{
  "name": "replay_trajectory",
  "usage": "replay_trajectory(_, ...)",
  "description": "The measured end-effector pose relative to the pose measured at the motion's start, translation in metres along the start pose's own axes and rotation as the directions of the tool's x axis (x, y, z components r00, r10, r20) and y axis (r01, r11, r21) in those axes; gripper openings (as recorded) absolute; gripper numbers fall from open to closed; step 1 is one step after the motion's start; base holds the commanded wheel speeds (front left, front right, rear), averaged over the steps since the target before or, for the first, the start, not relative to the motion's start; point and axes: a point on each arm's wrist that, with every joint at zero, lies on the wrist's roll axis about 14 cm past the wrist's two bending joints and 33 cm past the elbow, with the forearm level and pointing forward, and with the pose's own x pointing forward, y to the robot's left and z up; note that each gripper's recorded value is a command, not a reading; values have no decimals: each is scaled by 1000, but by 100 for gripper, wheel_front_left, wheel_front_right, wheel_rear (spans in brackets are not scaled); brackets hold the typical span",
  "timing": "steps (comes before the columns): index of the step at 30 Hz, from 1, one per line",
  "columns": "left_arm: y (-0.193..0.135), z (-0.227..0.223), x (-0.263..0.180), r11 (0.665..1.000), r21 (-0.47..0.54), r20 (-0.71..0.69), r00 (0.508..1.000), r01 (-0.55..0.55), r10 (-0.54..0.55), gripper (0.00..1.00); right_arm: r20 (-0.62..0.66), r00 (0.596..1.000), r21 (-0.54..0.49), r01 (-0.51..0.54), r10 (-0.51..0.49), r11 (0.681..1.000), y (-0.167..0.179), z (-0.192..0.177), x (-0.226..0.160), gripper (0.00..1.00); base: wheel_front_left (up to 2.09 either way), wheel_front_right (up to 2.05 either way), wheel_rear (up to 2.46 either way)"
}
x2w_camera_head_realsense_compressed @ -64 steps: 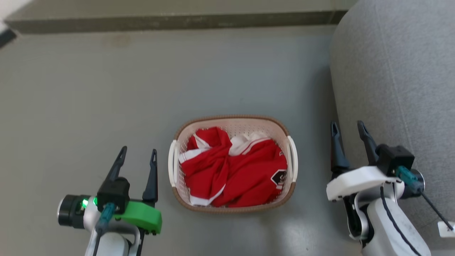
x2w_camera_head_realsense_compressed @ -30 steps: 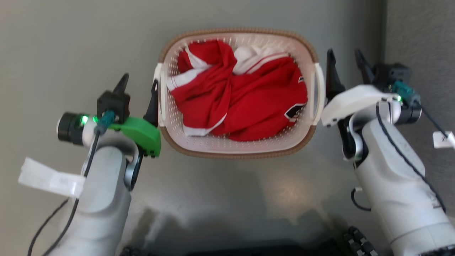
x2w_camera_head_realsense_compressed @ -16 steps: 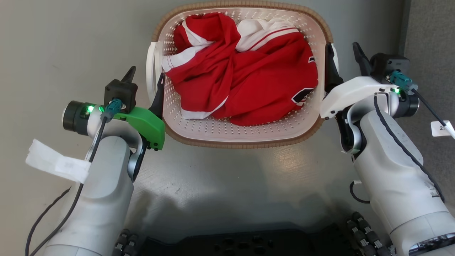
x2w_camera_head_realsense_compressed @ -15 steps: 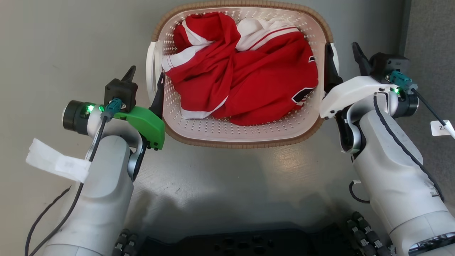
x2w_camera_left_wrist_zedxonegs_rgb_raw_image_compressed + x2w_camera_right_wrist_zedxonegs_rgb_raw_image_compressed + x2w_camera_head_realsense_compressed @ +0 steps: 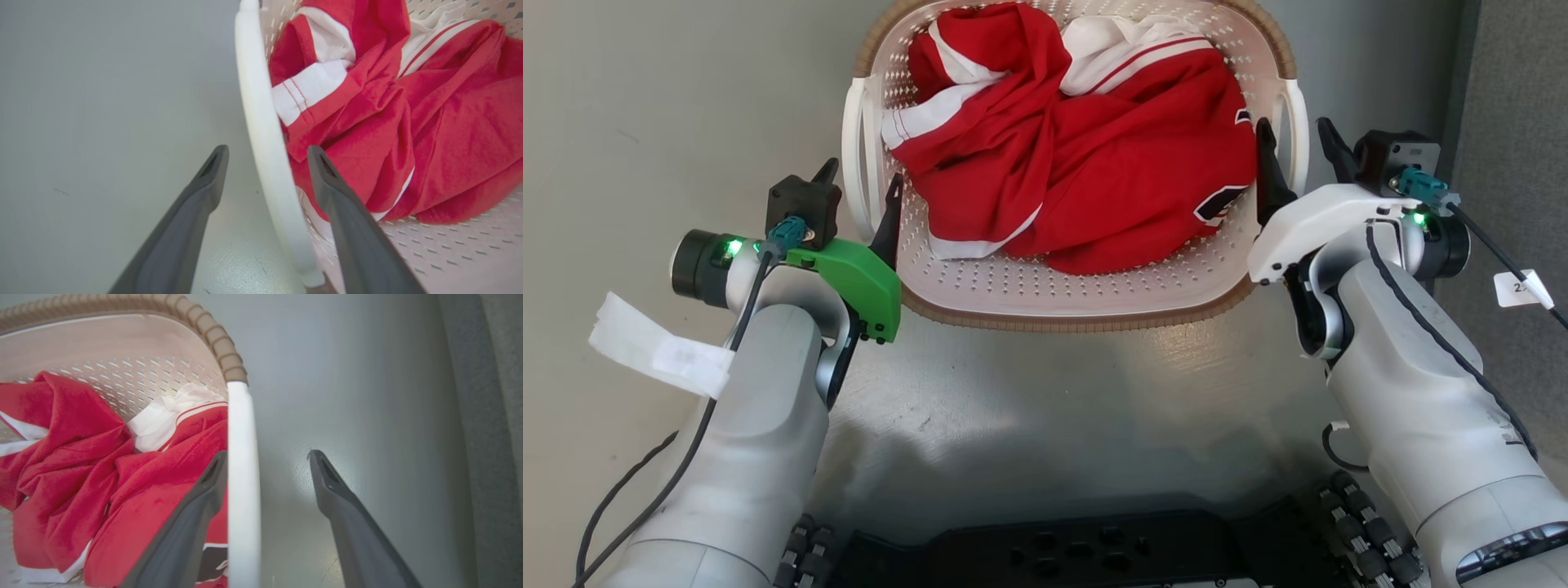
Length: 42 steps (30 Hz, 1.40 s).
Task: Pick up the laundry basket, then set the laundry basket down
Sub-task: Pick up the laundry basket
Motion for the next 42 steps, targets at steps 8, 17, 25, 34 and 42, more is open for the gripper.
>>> replay_trajectory(8,3,-8,0,1000,-20,-28,1000,-9,8,100,-42,999,3,-7,7,1000,3,-12,2,100,0,0,0)
replay_trajectory(17,1,-15,3,1000,-18,-60,998,6,-7,35,-73,997,7,-21,22,1000,8,-19,4,31,0,0,0)
replay_trajectory(25,-10,-11,8,999,-35,-52,998,28,-30,0,-85,996,32,-27,30,999,13,-21,5,0,0,0,0)
replay_trajectory(34,-6,-5,0,1000,-17,-54,999,1,-2,0,-80,996,36,-33,36,999,19,-13,0,0,0,0,0)
replay_trajectory(42,-7,14,-10,1000,0,-26,1000,-16,16,0,-43,998,27,-44,45,999,24,8,-11,0,0,0,0)
